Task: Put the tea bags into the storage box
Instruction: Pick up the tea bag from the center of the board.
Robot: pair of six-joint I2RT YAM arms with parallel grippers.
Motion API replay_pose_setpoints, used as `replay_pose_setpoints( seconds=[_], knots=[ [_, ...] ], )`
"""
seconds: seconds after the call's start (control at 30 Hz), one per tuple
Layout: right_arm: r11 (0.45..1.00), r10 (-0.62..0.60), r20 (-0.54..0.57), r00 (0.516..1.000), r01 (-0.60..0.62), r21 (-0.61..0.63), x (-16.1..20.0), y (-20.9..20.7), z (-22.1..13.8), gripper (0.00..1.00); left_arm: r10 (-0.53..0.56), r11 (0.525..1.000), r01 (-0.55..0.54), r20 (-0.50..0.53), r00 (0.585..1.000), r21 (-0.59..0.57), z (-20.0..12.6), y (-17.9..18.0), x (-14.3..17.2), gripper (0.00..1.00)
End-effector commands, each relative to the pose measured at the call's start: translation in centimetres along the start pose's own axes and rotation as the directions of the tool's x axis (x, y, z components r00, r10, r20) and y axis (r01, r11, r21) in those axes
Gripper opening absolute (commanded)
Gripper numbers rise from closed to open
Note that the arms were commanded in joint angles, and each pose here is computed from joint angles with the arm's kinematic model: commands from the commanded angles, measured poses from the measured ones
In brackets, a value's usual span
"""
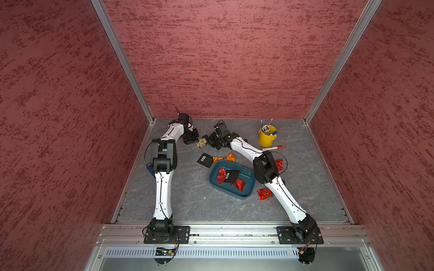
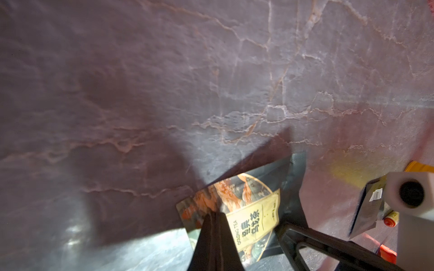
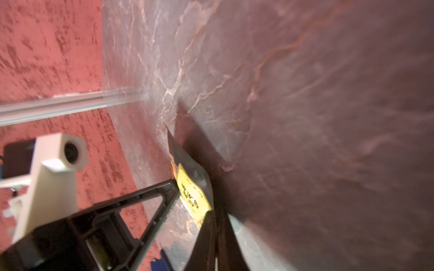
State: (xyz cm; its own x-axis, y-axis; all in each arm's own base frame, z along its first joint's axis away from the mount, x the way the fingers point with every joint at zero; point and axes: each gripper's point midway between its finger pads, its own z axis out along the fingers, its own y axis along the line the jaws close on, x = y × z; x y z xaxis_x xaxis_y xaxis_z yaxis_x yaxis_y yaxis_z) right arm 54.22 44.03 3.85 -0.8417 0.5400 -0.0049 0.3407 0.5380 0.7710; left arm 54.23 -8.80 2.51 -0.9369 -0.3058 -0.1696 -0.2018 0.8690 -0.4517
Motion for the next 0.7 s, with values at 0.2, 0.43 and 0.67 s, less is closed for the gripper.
replay_pose_setpoints(
  seconds=[0.2, 0.43, 0.67],
  knots=[
    [0.994, -0.073, 0.020, 0.997, 0.074, -0.084, -0.5, 3.5, -1.7, 0.00, 0.031, 1.000, -0.031, -0.037, 0.999, 0.001, -1.2, -0.9, 1.1, 0.00],
    [0.957, -0.190, 0.140, 0.972, 0.215, -0.196, -1.0, 12.4, -10.7, 0.00, 0.058, 0.998, -0.059, 0.085, 0.995, 0.018, -9.0, -3.6, -0.2, 0.00],
    [0.936, -0.321, 0.101, 0.942, 0.332, -0.117, 2.4, 12.2, -18.4, 0.00, 0.053, 0.998, -0.057, 0.123, 0.991, 0.033, -13.6, -4.7, 2.3, 0.00]
  ],
)
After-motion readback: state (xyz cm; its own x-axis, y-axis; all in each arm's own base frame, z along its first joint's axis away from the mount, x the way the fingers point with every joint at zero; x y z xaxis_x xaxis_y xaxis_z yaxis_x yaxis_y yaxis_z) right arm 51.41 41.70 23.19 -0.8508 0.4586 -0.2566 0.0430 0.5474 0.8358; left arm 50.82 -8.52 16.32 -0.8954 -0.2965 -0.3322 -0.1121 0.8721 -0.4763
